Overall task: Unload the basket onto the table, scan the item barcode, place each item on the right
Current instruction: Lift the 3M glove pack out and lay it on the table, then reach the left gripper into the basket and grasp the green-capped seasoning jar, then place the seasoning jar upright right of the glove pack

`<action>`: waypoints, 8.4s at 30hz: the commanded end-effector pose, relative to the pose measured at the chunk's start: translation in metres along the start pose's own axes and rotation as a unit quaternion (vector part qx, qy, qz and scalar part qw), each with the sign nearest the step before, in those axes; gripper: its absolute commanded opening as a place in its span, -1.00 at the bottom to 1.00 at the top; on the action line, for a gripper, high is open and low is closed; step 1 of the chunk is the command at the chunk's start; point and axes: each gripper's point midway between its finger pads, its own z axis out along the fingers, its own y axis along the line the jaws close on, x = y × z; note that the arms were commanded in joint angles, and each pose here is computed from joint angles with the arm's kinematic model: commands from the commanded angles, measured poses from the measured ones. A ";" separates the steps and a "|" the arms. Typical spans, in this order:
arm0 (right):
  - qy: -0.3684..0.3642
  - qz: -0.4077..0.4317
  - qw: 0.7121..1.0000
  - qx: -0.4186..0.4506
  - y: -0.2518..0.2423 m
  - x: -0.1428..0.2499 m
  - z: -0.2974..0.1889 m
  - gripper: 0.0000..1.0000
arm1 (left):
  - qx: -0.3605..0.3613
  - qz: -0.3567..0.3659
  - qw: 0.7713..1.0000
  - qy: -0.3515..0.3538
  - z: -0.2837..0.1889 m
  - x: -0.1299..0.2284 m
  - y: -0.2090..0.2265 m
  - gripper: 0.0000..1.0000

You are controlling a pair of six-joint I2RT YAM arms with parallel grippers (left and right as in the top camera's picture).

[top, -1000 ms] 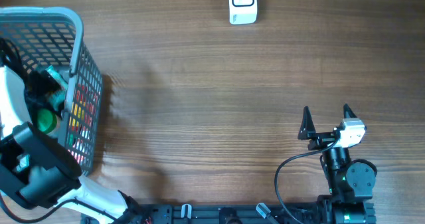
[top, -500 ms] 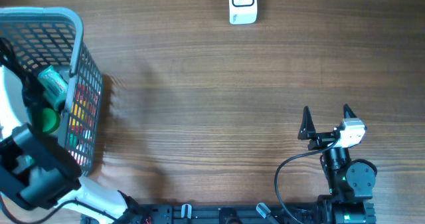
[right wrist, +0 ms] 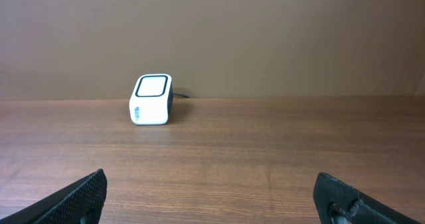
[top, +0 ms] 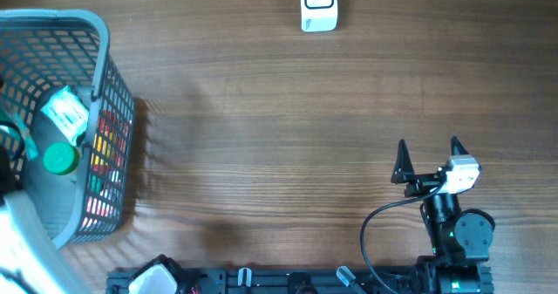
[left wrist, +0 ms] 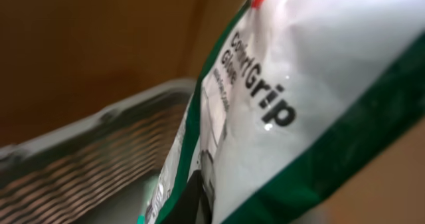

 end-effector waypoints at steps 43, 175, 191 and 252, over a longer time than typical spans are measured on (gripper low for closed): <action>-0.003 -0.005 1.000 -0.004 0.002 -0.001 0.000 0.99 | 0.215 0.061 0.831 0.509 -0.089 0.319 -0.158 -0.92; -0.003 -0.005 1.000 -0.004 0.002 -0.001 0.000 1.00 | -0.103 -0.284 0.916 0.265 0.042 0.131 0.029 0.61; -0.003 -0.005 1.000 -0.004 0.002 -0.001 0.000 0.99 | 0.185 0.050 0.887 0.420 -0.119 0.273 -0.210 0.60; -0.003 -0.005 1.000 -0.004 0.002 -0.001 0.000 0.99 | 0.003 0.059 0.977 0.203 -0.062 0.144 -0.180 1.00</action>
